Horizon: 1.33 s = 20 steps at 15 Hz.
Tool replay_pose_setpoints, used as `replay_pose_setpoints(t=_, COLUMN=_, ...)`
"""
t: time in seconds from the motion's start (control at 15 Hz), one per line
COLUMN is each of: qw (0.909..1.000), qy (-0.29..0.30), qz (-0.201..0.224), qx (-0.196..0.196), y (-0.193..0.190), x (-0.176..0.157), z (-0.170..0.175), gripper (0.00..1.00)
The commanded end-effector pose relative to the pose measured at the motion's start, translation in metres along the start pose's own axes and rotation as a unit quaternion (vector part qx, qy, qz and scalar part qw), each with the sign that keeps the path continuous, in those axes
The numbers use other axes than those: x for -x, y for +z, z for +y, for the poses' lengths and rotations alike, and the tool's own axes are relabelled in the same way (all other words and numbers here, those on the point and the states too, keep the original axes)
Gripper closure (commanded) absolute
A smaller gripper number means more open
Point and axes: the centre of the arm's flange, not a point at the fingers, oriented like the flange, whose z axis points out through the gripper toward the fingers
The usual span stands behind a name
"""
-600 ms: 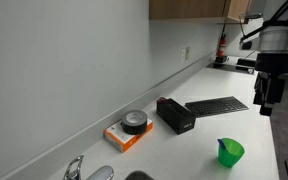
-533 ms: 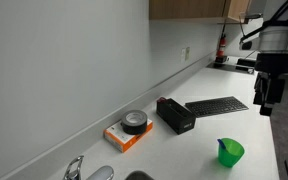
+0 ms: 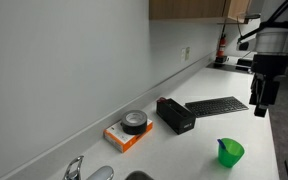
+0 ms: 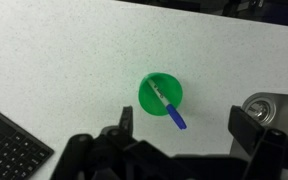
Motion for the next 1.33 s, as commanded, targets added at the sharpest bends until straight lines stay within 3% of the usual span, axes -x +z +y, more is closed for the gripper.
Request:
replay_pose_setpoints(t=0.0, qw=0.9990, qy=0.010, qz=0.001, qx=0.042, y=0.040, x=-0.022, z=-0.019, gripper=0.00)
replay_pose_setpoints(t=0.4, qw=0.9966, qy=0.005, qz=-0.007, qx=0.081, y=0.103, x=-0.035, z=-0.045, gripper=0.00)
replay_pose_setpoints(t=0.8, qw=0.9973, qy=-0.003, qz=-0.018, qx=0.071, y=0.106, x=-0.036, z=-0.048, gripper=0.00)
replay_pose_setpoints(t=1.27, qw=0.9966, qy=0.009, qz=0.012, qx=0.081, y=0.112, x=-0.058, z=-0.046, gripper=0.00)
